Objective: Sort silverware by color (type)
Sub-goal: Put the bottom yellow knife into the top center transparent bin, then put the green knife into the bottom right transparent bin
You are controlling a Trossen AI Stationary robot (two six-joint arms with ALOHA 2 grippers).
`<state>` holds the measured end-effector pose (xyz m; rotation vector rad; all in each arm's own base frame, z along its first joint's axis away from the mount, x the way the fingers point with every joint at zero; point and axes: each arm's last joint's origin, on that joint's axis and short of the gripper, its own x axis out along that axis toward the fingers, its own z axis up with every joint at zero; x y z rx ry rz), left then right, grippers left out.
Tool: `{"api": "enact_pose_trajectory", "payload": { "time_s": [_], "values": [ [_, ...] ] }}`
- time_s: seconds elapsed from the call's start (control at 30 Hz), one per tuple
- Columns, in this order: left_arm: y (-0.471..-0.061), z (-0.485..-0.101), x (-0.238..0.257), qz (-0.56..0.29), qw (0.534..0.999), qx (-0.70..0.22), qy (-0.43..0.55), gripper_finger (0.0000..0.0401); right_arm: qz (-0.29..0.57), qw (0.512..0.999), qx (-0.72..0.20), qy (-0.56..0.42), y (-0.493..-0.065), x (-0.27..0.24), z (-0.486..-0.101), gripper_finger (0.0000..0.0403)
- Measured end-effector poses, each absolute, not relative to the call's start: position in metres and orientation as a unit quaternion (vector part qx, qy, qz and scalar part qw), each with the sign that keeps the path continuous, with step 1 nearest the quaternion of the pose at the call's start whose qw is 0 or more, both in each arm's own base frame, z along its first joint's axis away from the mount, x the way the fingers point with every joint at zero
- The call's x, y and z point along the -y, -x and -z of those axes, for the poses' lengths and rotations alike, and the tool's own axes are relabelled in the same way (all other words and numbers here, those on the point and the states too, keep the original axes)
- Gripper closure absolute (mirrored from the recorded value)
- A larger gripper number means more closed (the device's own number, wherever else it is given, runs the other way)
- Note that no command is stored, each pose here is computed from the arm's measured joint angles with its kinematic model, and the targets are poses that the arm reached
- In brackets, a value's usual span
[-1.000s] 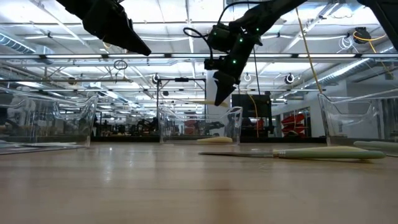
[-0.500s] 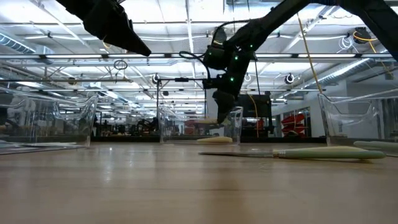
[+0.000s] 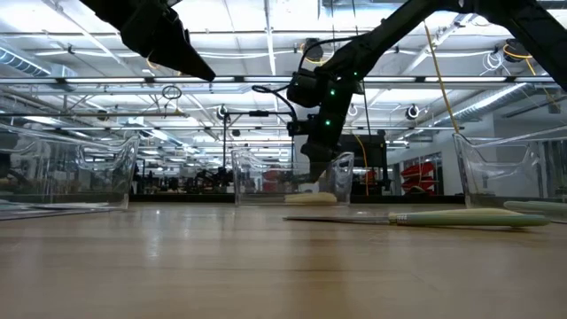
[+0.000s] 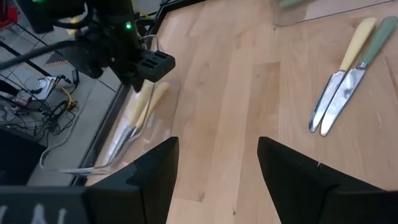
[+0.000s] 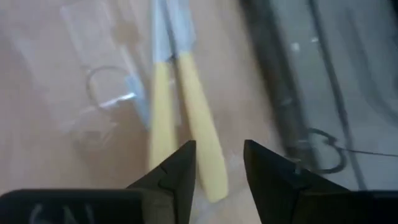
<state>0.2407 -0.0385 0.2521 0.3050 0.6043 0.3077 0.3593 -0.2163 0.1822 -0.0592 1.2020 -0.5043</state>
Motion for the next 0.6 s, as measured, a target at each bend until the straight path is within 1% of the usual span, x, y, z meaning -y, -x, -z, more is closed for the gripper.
{"api": "enact_pose_trajectory", "payload": {
  "time_s": [0.07, 0.23, 0.33, 0.43, 0.6],
  "values": [
    [-0.241, -0.252, 0.038, -0.152, 0.931, -0.296, -0.15, 0.0174, 0.245, 0.796, -0.551, 0.039, -0.361, 0.216, -0.186, 0.0267],
    [-0.242, -0.249, 0.035, -0.157, 0.927, -0.306, -0.147, 0.0174, 0.235, 0.807, -0.54, 0.037, -0.364, 0.201, -0.202, 0.0258],
    [-0.243, -0.246, 0.033, -0.162, 0.924, -0.315, -0.144, 0.0174, 0.2, 0.822, -0.532, 0.035, -0.369, 0.181, -0.213, 0.0259],
    [-0.243, -0.245, 0.032, -0.163, 0.923, -0.318, -0.144, 0.0174, 0.148, 0.837, -0.526, 0.032, -0.377, 0.157, -0.214, 0.0263],
    [-0.244, -0.242, 0.031, -0.165, 0.919, -0.326, -0.147, 0.0174, 0.123, 0.838, -0.527, 0.074, -0.39, 0.119, -0.213, 0.0274]
  ]
}}
